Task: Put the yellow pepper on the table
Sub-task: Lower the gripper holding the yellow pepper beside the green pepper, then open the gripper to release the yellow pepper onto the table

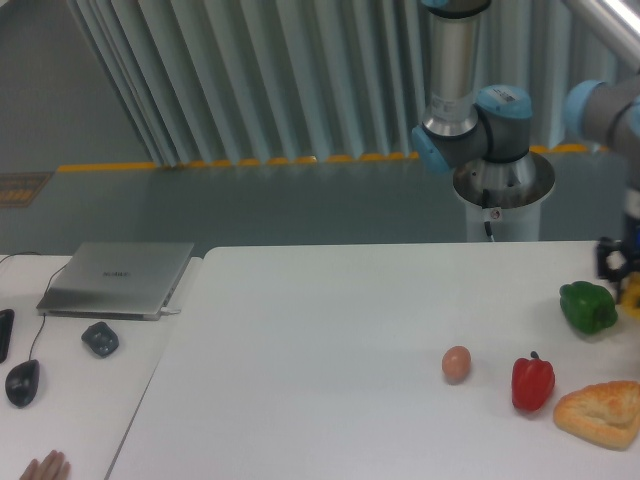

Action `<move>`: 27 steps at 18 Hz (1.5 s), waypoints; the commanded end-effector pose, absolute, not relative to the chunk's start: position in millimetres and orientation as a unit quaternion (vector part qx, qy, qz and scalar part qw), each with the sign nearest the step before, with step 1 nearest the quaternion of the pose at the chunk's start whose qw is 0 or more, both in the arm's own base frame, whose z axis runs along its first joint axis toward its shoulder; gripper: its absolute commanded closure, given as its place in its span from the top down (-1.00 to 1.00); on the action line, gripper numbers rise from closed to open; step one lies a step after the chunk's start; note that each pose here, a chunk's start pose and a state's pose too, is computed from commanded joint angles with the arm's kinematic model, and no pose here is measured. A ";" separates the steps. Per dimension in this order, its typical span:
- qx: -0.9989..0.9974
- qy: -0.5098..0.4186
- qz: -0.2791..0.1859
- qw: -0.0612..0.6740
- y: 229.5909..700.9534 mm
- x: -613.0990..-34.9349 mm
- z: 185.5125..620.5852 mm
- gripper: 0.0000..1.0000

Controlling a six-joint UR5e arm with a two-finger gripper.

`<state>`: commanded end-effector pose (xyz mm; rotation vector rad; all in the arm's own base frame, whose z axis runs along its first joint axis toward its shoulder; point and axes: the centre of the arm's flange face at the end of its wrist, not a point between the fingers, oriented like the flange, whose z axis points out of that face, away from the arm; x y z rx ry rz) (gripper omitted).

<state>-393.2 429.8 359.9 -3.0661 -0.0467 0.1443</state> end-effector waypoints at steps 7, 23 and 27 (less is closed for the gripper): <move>-0.998 0.030 0.040 0.026 448.1 -384.0 345.3 0.37; -0.996 0.062 0.060 -0.001 472.4 -369.7 334.0 1.00; -0.994 0.048 0.094 0.031 488.8 -380.9 366.3 1.00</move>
